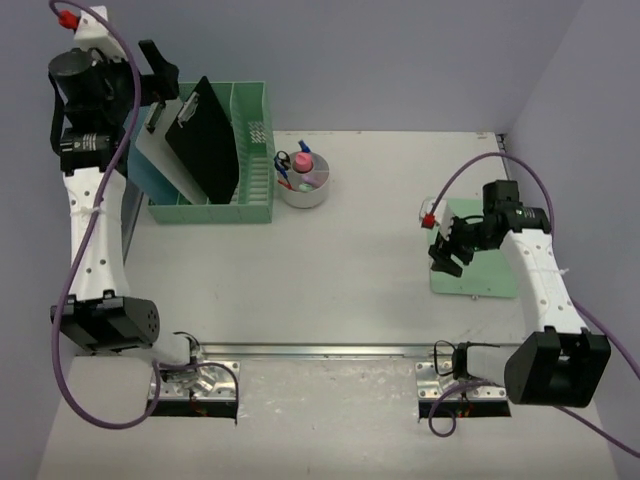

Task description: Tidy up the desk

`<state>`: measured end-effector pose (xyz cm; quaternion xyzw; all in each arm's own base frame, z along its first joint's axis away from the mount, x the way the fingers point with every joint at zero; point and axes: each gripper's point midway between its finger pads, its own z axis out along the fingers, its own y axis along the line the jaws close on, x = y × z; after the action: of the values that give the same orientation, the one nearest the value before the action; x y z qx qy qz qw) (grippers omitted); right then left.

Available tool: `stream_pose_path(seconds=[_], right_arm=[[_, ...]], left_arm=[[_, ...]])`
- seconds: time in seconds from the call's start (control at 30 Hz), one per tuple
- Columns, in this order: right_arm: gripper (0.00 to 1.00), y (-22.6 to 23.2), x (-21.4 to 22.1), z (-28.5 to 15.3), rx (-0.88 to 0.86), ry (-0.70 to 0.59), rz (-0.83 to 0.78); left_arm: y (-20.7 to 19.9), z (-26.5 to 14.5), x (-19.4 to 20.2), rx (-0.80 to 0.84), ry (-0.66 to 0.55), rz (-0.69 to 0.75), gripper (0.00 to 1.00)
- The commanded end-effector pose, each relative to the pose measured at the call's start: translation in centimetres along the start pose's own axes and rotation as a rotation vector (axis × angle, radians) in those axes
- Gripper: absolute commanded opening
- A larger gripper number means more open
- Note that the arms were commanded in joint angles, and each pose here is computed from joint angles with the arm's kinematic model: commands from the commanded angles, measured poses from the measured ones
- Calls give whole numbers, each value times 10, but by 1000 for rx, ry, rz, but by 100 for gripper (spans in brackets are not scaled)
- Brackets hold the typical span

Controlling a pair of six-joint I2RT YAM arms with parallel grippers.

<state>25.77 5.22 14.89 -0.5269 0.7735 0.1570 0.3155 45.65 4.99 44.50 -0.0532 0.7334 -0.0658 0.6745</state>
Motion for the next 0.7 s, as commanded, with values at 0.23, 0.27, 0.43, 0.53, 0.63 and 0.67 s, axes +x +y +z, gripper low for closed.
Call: stream_pose_path(seconds=[0.23, 0.27, 0.43, 0.53, 0.63, 0.67], right_arm=[[71, 10, 94, 12, 2, 276, -228], [76, 3, 96, 15, 40, 274, -240], [79, 12, 128, 36, 94, 296, -275], [76, 11, 136, 46, 151, 281, -315], [72, 16, 144, 59, 196, 257, -359], [72, 20, 149, 66, 215, 241, -378]], left_arm=[[-38, -51, -56, 16, -185, 225, 100], [-37, -48, -40, 17, -154, 220, 100], [-36, -48, -10, 27, -110, 203, 100], [-36, -43, 7, 36, -73, 185, 100], [-35, -40, 13, 39, -60, 171, 100], [-34, -39, 14, 37, -57, 169, 100]])
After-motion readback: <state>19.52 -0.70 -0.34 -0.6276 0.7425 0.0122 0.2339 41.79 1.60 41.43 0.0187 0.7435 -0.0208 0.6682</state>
